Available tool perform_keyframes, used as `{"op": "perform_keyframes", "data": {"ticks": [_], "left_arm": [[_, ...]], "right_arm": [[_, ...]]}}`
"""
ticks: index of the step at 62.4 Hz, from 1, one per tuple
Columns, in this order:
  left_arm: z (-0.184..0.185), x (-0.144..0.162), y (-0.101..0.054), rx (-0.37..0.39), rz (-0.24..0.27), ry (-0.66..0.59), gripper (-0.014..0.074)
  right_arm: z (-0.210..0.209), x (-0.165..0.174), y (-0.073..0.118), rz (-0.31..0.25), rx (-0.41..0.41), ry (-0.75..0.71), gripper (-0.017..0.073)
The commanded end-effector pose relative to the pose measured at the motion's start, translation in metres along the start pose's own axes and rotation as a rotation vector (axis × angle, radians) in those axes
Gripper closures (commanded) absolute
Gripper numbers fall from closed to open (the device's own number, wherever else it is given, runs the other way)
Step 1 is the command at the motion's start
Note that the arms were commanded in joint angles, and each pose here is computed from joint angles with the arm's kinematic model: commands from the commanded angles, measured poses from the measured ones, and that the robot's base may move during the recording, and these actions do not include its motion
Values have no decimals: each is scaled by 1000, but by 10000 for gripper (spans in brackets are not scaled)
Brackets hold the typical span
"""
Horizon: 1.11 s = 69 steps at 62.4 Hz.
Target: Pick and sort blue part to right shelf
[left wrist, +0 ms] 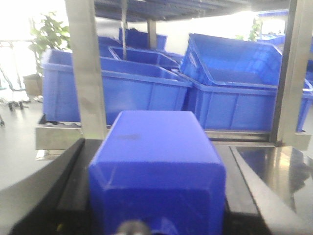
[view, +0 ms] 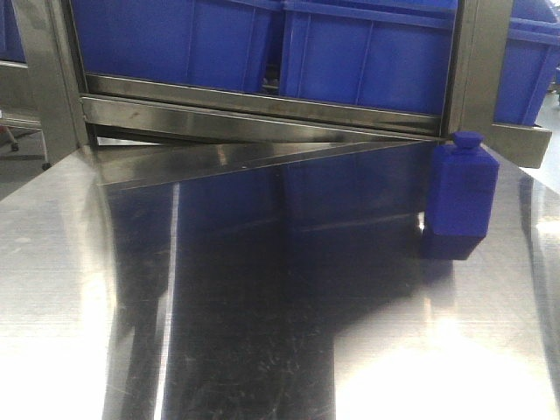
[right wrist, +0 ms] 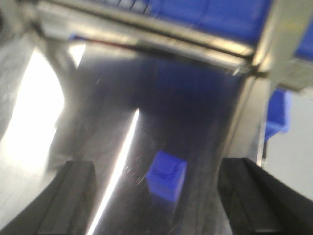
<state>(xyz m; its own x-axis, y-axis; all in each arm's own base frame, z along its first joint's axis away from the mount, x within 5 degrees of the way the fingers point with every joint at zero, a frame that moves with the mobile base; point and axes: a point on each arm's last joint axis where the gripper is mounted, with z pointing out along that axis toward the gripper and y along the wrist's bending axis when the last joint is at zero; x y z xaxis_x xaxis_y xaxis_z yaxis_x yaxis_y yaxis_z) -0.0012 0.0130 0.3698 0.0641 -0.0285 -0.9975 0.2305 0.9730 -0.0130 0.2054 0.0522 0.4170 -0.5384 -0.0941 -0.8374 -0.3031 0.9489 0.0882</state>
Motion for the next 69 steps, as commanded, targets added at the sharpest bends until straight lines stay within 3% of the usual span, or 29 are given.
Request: {"op": "perform_keyframes", "data": {"ticks": [1,13,20,34,44,69], "left_arm": [[-10,-11,2,2,8,-88,323],[-14,-11,4,-18,31,-100,323],[-14,-10,4,-20,34,-99,323],[-14,-11,4,-17,34,-111,323],[-14,-13,3,-12,34,-134,323],[-14,-14,4,-23,50,-136,323]], "right_arm": [[12,-20,3,15,-21,-9,-34],[75,-25,-7,133,3,201,-34],[107,-22,-12,169,37,331,-34],[160,-9,-5,161,125,474,-34],[184,4,1,183,138,541,-34],[226,35,-7,161,201,692,-21]]}}
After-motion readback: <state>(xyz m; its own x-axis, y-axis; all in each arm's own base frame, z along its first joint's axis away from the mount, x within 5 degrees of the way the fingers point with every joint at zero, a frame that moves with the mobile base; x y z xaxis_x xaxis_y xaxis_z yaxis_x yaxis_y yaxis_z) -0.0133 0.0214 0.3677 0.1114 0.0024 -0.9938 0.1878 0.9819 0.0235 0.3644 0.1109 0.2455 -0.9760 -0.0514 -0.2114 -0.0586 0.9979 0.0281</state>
